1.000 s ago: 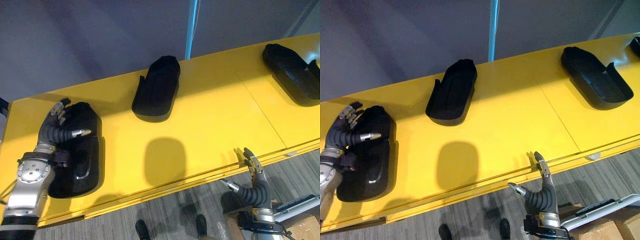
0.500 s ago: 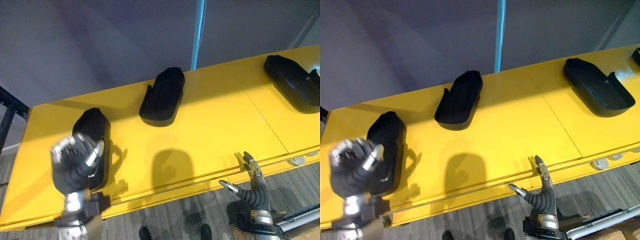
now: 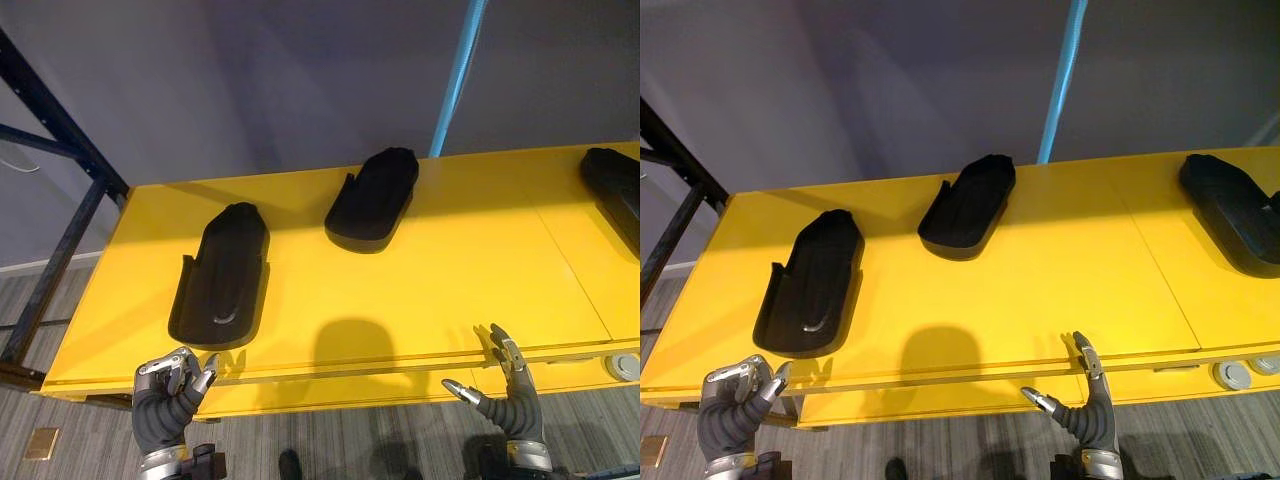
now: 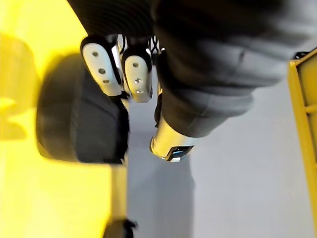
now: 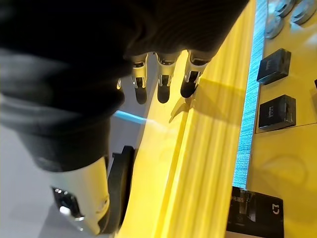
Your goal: Walk over and take plastic housings, then place them on the shelf
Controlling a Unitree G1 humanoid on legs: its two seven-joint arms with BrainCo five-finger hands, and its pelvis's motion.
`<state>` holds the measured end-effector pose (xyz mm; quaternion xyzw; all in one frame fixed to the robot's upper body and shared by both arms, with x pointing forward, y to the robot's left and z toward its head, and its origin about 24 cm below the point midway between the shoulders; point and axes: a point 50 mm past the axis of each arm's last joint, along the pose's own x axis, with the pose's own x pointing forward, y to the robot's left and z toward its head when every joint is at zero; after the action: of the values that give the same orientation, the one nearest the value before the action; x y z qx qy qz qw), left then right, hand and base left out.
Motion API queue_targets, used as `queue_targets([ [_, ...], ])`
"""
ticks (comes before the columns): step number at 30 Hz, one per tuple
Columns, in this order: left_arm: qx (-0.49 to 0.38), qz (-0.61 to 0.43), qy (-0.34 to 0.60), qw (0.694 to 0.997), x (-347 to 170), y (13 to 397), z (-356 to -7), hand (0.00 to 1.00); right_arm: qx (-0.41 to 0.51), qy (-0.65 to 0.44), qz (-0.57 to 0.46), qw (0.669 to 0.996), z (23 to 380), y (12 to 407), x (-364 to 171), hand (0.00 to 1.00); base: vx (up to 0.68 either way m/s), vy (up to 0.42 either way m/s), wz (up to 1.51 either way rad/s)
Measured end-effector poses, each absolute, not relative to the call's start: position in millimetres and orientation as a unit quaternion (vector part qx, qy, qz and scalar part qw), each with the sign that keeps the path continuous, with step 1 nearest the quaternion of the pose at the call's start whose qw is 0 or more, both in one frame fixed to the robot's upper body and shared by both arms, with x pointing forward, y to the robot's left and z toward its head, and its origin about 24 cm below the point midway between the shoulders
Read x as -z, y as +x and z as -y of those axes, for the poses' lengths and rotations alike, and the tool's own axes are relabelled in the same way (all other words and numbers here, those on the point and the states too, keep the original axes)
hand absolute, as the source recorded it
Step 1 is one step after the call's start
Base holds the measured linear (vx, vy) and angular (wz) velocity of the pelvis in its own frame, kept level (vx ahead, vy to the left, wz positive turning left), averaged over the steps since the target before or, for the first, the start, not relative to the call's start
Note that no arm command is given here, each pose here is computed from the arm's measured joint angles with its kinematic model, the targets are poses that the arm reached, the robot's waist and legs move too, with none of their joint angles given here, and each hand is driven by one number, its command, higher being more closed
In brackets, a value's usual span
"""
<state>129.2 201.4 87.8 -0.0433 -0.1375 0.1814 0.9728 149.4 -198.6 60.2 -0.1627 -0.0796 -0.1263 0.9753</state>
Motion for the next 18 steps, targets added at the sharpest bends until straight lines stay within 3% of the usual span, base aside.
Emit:
queue_targets([
  [18, -0.218, 0.186, 0.025, 0.958, -96, 170, -228, 1.0, 0.12, -0.154, 0.144, 0.97, 193, 161, -81, 0.0, -0.03, 0.006, -0.1],
])
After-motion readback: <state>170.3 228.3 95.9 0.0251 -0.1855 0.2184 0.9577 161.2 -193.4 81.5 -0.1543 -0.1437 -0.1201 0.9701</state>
